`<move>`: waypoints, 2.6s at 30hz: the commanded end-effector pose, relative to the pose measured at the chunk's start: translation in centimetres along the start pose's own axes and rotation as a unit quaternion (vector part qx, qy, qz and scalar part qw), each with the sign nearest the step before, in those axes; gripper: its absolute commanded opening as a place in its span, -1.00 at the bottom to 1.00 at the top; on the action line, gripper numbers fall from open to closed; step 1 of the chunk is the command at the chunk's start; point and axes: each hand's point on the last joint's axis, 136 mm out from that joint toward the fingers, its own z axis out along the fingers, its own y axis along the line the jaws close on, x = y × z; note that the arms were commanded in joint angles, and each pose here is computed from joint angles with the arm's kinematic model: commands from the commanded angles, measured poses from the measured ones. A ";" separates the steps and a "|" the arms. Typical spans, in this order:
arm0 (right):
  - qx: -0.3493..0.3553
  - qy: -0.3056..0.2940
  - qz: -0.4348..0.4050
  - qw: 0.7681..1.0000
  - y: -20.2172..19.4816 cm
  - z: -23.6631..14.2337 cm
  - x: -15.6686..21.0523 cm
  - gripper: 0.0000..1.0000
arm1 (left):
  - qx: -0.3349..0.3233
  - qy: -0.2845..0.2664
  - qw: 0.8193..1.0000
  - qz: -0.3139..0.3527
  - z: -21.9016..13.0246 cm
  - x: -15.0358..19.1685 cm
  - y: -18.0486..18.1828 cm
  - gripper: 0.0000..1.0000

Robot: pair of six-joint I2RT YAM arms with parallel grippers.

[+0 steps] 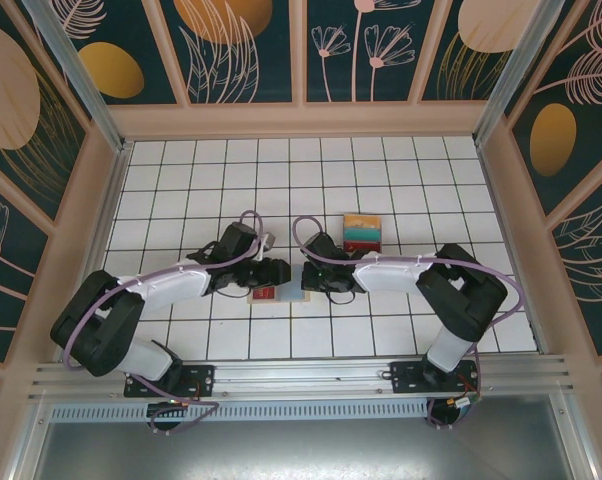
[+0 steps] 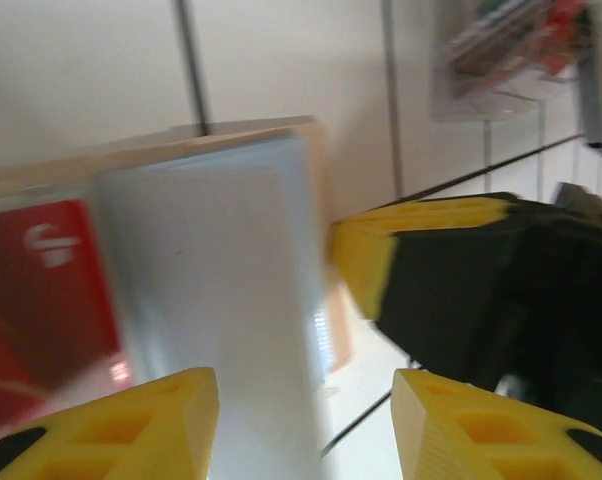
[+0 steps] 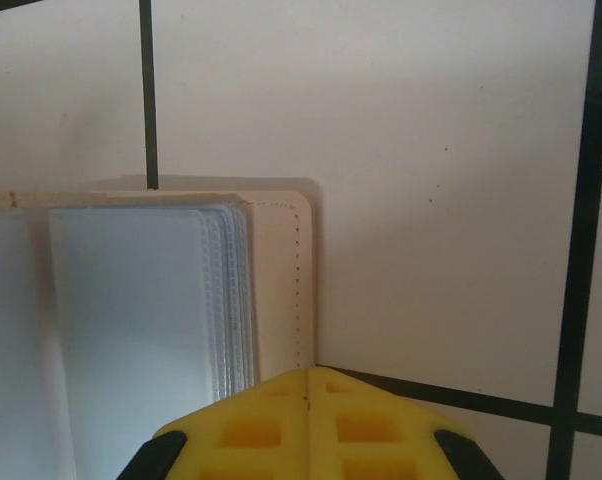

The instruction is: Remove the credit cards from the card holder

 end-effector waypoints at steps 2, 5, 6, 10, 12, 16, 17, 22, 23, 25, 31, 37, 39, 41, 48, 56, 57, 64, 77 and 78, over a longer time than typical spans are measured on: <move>0.010 0.017 0.001 1.000 -0.5 0.5 1.2 -0.87 | 0.013 -0.008 1.000 0.012 -0.3 -0.6 -1.3 -0.04; 0.010 0.016 0.000 1.000 -0.4 0.5 1.1 -0.87 | -0.001 -0.024 1.000 0.015 -1.0 -1.0 -1.2 -0.06; 0.010 0.015 -0.001 1.000 -0.4 0.4 1.0 -0.87 | -0.010 -0.030 0.999 0.015 -1.3 -1.1 -0.9 -0.07; 0.004 0.007 -0.006 1.000 0.3 -0.2 0.4 -0.86 | -0.067 -0.059 0.996 0.007 -2.5 -1.6 1.2 -0.15; -0.004 -0.002 -0.007 1.000 0.9 -0.8 -0.3 -0.86 | -0.097 -0.073 0.993 -0.005 -3.3 -1.8 2.9 -0.19; -0.047 -0.017 -0.010 0.999 3.4 -2.2 -1.6 -0.82 | -0.134 -0.087 0.986 -0.046 -4.4 -1.6 6.4 -0.29; -0.058 -0.020 -0.011 0.998 4.0 -2.5 -1.9 -0.81 | -0.138 -0.084 0.986 -0.049 -4.4 -1.4 6.8 -0.30; -0.102 -0.023 -0.015 0.994 7.0 -3.4 -2.6 -0.78 | -0.152 -0.063 0.984 -0.065 -3.6 -0.3 8.3 -0.44; -0.107 -0.020 -0.017 0.994 7.4 -3.3 -2.6 -0.78 | -0.155 -0.059 0.984 -0.068 -3.4 0.0 8.6 -0.46; -0.113 -0.012 -0.019 0.993 8.0 -2.9 -2.5 -0.78 | -0.156 -0.054 0.984 -0.071 -3.2 0.4 9.0 -0.46; -0.119 0.012 -0.026 0.992 8.9 -1.5 -1.4 -0.78 | -0.145 -0.038 0.986 -0.073 -2.3 1.0 9.2 -0.46; -0.138 0.041 -0.029 0.989 9.8 -0.6 -0.4 -0.78 | -0.144 -0.020 0.986 -0.082 -1.6 1.6 9.6 -0.46; -0.145 0.055 -0.027 0.988 10.0 -0.3 0.0 -0.76 | -0.138 -0.016 0.987 -0.084 -1.4 1.8 9.5 -0.46; -0.151 0.066 -0.021 0.986 9.9 0.0 0.3 -0.72 | -0.133 -0.015 0.987 -0.084 -1.4 1.8 9.4 -0.46; -0.111 0.084 0.012 0.990 7.8 1.2 0.7 -0.72 | -0.127 -0.017 0.988 -0.084 -1.5 1.7 9.0 -0.46; -0.054 0.061 0.017 0.997 5.5 1.0 0.2 -0.73 | -0.135 -0.023 0.987 -0.081 -1.8 1.4 9.1 -0.46; -0.046 0.054 0.017 0.997 5.1 0.8 0.0 -0.73 | -0.136 -0.022 0.987 -0.082 -1.8 1.5 9.1 -0.46; -0.003 0.003 0.043 0.999 1.4 -1.1 -1.3 -0.73 | -0.137 -0.020 0.987 -0.083 -1.7 1.5 9.2 -0.46; 0.001 0.055 0.065 0.996 -1.2 0.8 1.3 -0.72 | -0.121 -0.017 0.990 -0.077 -1.5 1.3 8.4 -0.45; 0.000 0.056 0.065 0.996 -1.1 0.9 1.3 -0.72 | -0.115 -0.016 0.990 -0.076 -1.5 1.3 8.2 -0.44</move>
